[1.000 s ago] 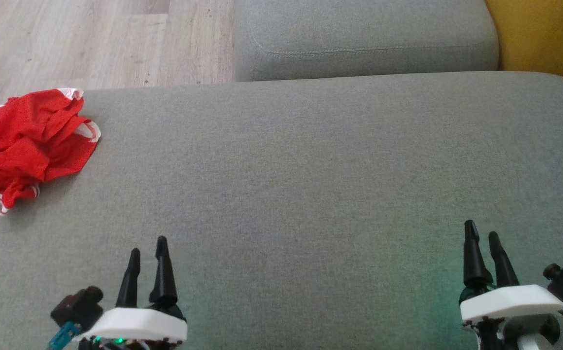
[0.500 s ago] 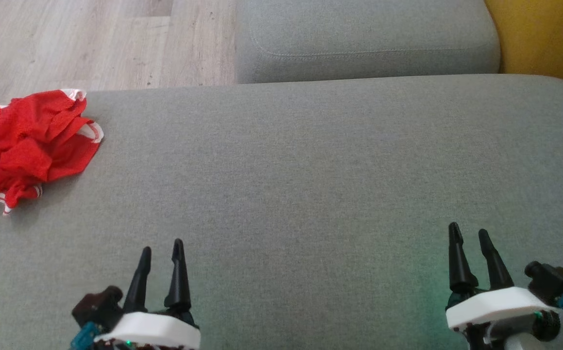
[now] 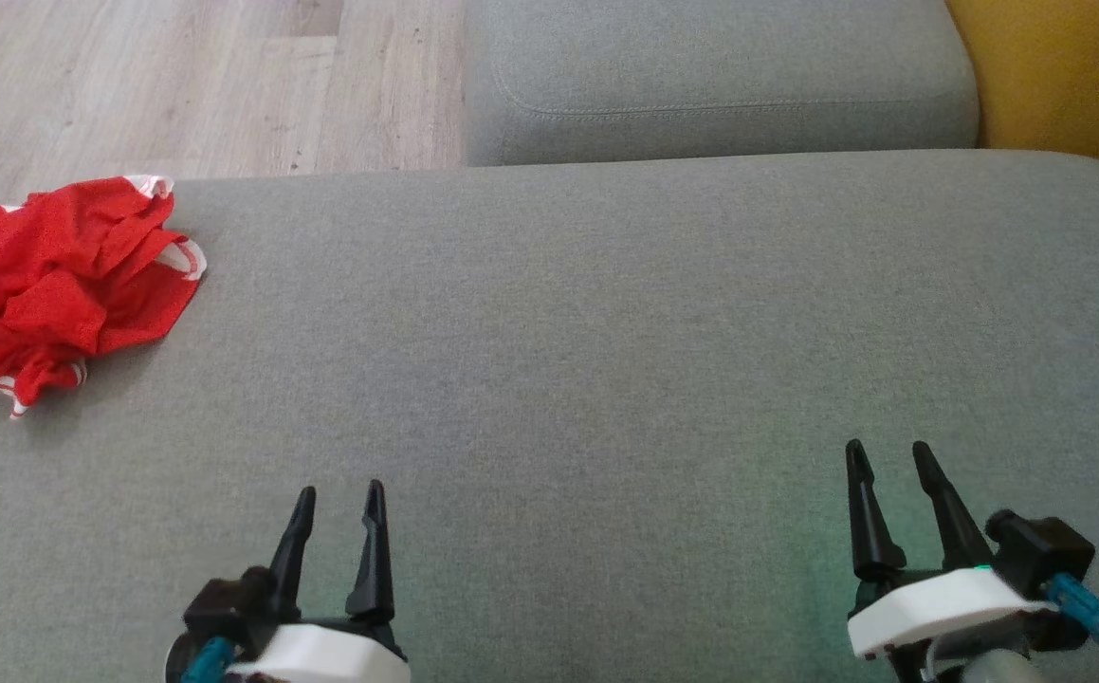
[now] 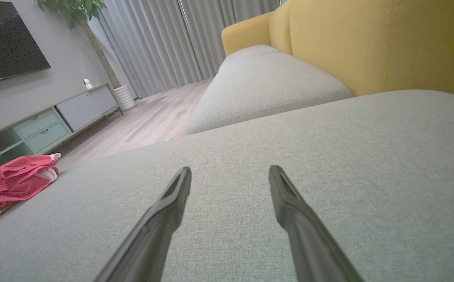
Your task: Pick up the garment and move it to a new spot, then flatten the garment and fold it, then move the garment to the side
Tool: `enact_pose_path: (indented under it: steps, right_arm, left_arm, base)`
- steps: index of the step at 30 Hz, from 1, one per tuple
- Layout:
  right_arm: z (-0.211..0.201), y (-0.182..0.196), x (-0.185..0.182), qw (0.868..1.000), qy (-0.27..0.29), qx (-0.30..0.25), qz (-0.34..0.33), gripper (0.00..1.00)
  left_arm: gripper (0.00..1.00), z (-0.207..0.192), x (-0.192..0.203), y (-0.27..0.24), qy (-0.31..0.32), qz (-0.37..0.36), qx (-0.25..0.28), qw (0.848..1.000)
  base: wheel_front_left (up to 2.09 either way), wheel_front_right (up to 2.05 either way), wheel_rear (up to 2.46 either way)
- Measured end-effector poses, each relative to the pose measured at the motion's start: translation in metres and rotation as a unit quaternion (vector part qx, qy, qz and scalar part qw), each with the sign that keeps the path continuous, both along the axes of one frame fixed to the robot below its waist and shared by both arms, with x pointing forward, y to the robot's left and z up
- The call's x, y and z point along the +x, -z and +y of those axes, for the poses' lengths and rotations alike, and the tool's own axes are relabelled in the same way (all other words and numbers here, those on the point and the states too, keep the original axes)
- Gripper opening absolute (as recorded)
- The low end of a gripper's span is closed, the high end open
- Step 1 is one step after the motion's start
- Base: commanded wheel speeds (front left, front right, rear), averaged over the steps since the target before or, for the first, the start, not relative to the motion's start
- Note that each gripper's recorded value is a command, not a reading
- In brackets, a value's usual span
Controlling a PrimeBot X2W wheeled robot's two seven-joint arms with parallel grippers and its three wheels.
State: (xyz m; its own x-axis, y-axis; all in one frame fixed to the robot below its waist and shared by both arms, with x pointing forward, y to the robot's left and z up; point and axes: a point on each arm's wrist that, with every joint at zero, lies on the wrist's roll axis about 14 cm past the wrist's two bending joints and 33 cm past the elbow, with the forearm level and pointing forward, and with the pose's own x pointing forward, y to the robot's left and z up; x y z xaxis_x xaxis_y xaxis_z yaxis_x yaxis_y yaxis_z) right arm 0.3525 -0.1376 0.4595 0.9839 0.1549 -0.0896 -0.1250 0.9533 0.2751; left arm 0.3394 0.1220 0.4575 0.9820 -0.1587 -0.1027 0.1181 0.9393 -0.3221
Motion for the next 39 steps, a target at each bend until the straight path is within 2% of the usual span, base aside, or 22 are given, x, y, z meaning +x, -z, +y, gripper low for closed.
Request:
enact_pose_path:
  steps: [18, 39]
  right_arm:
    - [0.015, 0.004, -0.004, 0.995, -0.043, -0.093, -0.021, 1.0]
    - [0.014, 0.007, -0.005, 0.995, -0.042, -0.093, -0.016, 1.0]
  left_arm:
    - [1.0, -0.005, -0.002, 0.003, 0.015, -0.019, 0.069, 0.997]
    - [1.0, -0.003, -0.005, 0.008, 0.012, -0.011, 0.072, 0.997]
  base:
    - [0.0, 0.0, 0.0]
    - [0.0, 0.0, 0.0]
